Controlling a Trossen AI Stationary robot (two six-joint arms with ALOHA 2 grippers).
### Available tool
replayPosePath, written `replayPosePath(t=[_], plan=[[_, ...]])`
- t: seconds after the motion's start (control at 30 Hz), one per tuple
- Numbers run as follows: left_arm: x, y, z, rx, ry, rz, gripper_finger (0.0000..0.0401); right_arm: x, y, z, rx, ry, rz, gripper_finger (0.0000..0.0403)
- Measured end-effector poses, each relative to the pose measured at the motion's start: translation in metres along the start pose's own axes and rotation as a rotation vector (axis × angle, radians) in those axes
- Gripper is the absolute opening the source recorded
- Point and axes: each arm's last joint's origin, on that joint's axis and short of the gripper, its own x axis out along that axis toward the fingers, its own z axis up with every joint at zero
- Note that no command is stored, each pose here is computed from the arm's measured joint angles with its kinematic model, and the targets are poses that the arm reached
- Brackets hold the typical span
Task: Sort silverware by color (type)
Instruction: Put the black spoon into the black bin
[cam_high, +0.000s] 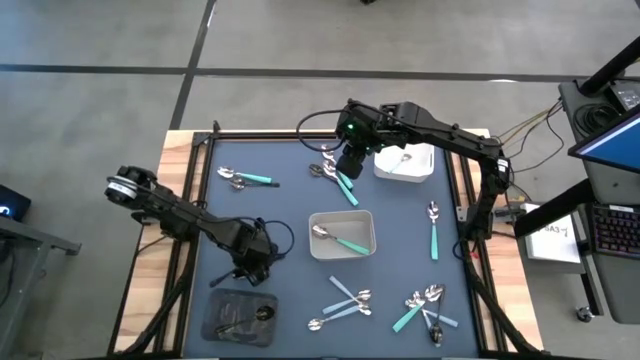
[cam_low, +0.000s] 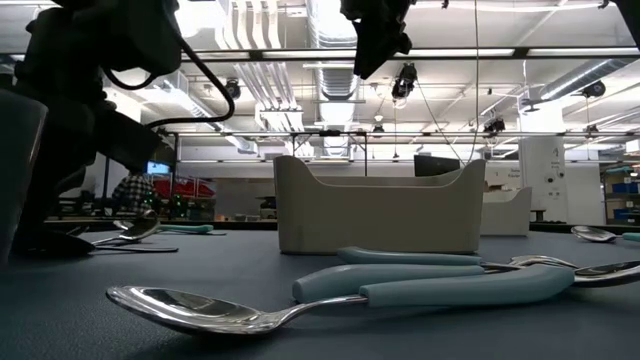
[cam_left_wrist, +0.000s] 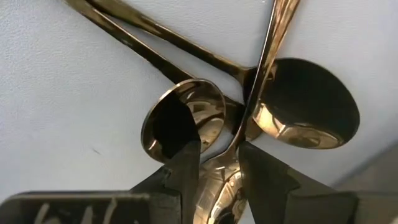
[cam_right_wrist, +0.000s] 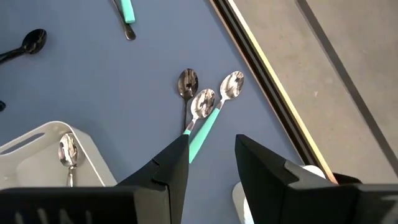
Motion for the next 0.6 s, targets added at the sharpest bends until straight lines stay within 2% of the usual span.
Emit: replayPosePath(t=[0.2,0.6], plan=[[0.002,0.002,0.000,-0.006,-0.003,0.025,0.0099,0.000,0.000,0.000,-0.014,0.000,0.000,0.0123],[0.002,0.010,-0.002,-0.109,-0.038,0.141,0.0099,0.000,0.000,0.000,-0.027,0.000,0.000,0.0123]])
